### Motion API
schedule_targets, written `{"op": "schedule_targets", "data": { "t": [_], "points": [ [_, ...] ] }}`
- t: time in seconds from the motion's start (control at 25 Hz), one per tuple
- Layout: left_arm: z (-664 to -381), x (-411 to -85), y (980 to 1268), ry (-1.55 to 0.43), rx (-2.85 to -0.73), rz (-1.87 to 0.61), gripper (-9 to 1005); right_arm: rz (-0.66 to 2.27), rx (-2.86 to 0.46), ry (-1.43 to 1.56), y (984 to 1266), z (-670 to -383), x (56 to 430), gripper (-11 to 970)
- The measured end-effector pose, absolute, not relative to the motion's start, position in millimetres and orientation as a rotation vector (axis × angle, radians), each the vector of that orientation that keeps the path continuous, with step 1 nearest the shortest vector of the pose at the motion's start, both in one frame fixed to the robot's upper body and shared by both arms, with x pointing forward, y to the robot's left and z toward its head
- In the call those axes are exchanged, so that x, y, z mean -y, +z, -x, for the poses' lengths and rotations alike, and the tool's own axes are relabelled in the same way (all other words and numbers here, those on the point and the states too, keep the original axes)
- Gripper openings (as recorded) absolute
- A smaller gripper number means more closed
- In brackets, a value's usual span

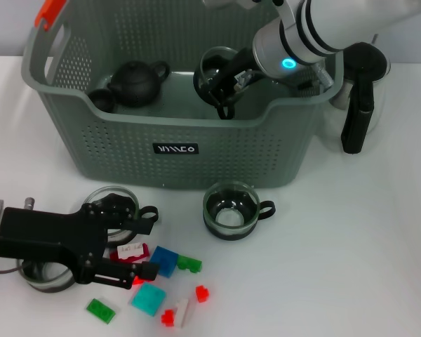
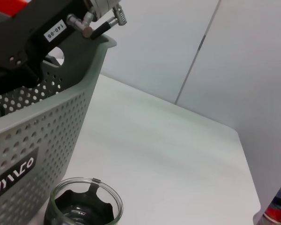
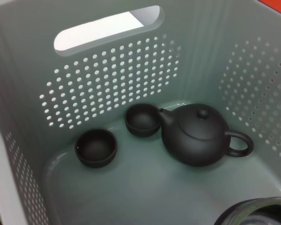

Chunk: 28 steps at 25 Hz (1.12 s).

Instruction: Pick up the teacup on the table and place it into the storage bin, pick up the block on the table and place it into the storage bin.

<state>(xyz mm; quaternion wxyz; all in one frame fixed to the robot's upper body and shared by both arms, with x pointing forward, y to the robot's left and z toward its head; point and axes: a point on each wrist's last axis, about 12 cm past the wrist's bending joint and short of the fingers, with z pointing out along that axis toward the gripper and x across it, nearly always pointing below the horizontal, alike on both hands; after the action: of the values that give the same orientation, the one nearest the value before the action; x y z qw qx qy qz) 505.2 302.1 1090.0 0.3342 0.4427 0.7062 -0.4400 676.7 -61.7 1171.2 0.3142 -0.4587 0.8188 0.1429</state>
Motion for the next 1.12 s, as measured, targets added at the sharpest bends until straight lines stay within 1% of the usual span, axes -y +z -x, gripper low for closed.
{"op": "schedule_targets", "data": {
  "t": [0.36, 0.56, 0.64, 0.8, 0.92, 1.0, 1.12],
  "points": [
    [-505, -302, 1090, -1.148, -1.845, -1.154, 830, 1.213, -2.154, 0.378, 1173, -677, 62, 60],
    [-505, -303, 1089, -1.148, -1.846, -1.153, 830, 1.227, -2.144, 0.376, 1175, -677, 62, 185],
    [-504, -303, 1089, -1.149, -1.847, -1.151, 830, 1.227, -2.14, 0.376, 1176, -677, 62, 265],
    [-504, -304, 1089, -1.148, -1.85, -1.147, 830, 1.206, -2.101, 0.382, 1188, -680, 65, 424],
    [-503, -307, 1090, -1.147, -1.853, -1.142, 830, 1.155, -2.038, 0.395, 1206, -684, 71, 503],
    [-502, -309, 1090, -1.148, -1.858, -1.137, 830, 1.122, -1.983, 0.428, 1223, -683, 75, 556],
    [-501, -311, 1090, -1.15, -1.863, -1.132, 830, 1.103, -1.917, 0.51, 1247, -676, 85, 574]
  ]
}}
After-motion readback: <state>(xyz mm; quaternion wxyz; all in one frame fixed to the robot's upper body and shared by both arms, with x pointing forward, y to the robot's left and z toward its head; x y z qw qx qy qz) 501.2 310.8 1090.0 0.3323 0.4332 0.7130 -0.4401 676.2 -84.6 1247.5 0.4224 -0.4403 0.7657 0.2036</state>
